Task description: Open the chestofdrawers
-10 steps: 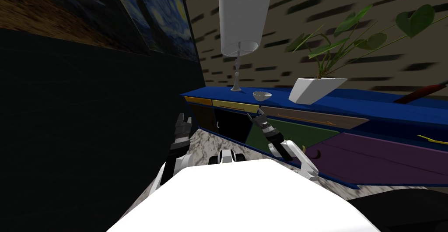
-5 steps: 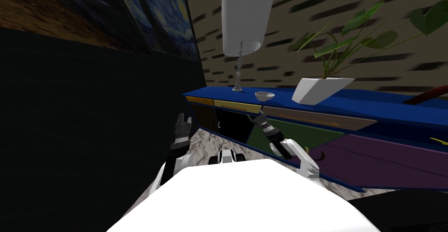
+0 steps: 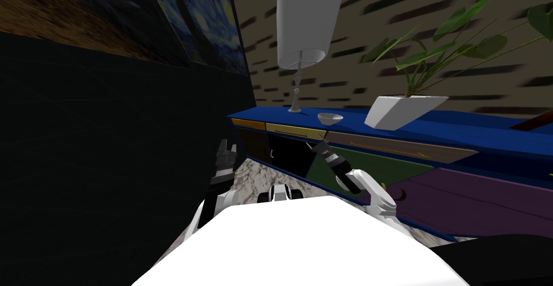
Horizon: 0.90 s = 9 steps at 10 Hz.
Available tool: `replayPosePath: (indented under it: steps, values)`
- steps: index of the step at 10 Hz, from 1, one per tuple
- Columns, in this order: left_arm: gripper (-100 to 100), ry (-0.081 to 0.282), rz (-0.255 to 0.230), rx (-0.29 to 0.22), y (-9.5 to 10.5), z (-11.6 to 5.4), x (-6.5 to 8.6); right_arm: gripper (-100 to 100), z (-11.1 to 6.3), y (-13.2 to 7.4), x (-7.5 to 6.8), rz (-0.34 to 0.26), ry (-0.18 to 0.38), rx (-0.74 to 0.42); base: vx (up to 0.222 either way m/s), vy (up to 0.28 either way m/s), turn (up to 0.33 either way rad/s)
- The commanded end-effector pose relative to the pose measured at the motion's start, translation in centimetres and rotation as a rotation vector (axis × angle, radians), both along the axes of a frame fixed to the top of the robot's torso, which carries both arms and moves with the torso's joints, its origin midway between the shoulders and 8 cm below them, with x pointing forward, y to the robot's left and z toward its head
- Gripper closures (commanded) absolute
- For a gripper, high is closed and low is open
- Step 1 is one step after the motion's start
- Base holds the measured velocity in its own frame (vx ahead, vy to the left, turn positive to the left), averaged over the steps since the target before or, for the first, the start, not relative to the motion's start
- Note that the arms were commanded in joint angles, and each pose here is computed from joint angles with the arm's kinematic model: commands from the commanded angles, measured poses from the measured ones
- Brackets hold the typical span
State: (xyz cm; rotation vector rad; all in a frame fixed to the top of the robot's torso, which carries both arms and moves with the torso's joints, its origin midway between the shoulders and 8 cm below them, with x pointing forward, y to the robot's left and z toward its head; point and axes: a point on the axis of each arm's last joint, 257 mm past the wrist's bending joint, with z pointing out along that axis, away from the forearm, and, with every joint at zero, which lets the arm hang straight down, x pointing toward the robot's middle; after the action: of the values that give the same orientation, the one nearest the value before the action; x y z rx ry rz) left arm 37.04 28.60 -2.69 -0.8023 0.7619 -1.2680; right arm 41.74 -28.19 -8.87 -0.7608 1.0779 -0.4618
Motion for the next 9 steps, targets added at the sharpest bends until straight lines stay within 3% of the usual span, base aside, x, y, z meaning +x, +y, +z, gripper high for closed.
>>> replayPosePath:
  steps: [1, 2, 9]
  values:
    - [0, 0.000, 0.000, 0.000, 0.0, 0.0, 0.0, -100, -1.0, -1.0, 0.6, -0.039, -0.010, -0.176, 0.014, 0.039, 0.034]
    - [0, 0.000, 0.000, 0.000, 0.0, 0.0, 0.0, -100, -1.0, -1.0, 0.6, -0.042, -0.014, -0.186, 0.011, 0.026, 0.011]
    - [0, 0.000, 0.000, 0.000, 0.0, 0.0, 0.0, -100, -2.8, -3.5, 1.7, -0.113, -0.048, -0.568, 0.009, 0.028, 0.020]
